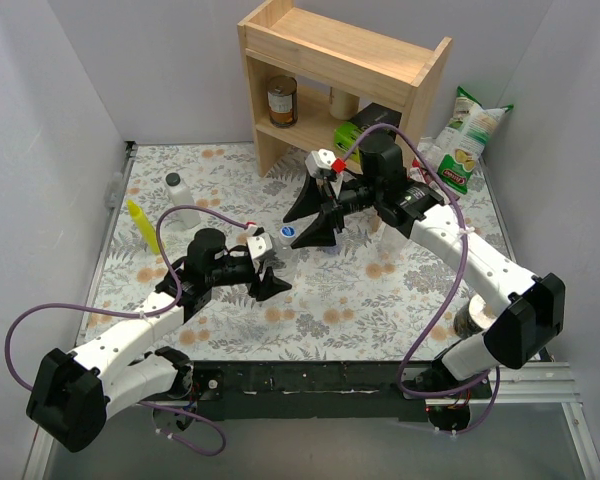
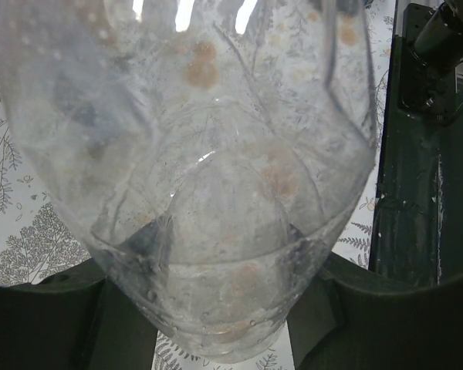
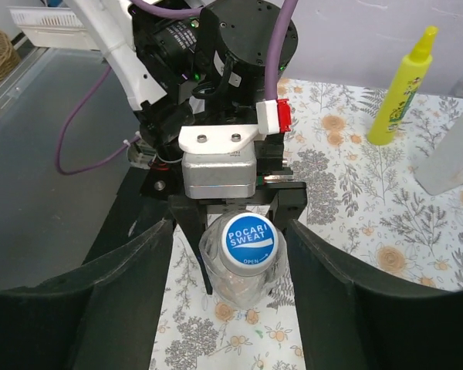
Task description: Screw on the bottle caps
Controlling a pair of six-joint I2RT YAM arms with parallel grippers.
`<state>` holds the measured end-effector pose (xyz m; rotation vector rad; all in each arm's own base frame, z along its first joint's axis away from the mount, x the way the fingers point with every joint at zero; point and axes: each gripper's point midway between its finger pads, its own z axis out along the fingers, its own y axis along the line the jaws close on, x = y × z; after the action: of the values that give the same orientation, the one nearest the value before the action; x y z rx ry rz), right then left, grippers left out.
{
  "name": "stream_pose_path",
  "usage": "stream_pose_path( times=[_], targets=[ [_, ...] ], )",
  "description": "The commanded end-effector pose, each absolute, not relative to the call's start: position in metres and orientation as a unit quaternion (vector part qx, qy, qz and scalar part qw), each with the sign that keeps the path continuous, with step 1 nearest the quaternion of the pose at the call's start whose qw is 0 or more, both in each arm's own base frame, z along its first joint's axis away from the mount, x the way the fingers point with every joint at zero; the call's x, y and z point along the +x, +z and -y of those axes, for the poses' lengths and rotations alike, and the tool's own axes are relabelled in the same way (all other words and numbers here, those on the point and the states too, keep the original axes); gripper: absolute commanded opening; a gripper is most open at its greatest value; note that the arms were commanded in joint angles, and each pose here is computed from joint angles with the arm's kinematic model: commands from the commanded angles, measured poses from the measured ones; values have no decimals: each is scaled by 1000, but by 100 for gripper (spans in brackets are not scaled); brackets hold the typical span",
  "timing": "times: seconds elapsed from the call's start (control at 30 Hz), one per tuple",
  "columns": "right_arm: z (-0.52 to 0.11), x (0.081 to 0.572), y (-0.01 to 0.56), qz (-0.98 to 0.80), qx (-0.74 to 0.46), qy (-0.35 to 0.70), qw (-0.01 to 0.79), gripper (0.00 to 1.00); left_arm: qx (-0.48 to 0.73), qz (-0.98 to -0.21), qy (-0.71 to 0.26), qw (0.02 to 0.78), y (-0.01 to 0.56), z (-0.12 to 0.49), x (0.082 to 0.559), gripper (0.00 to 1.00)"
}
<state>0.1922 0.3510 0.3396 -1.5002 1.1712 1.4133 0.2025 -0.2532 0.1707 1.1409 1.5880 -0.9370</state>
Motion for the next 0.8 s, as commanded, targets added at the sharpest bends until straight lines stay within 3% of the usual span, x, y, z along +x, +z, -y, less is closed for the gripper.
stream_pose_path(
  times=[0.0,0.27,0.53,0.67,0.77],
  targets=[
    [-353,187,350,-433,-593,562,382,66,478,-618,-388,489,194,258,203,0],
    [-359,197,342,-457,-571,568,377,55,481,-613,-385,495,196,258,205,0],
    [-362,199,334,-472,-564,570,367,52,479,-612,-382,500,196,258,206,0],
    [-363,200,331,-478,-560,572,362,40,476,-612,-381,504,197,258,208,0],
    [-366,200,323,-491,-555,570,355,24,468,-615,-374,514,199,257,213,0]
  ],
)
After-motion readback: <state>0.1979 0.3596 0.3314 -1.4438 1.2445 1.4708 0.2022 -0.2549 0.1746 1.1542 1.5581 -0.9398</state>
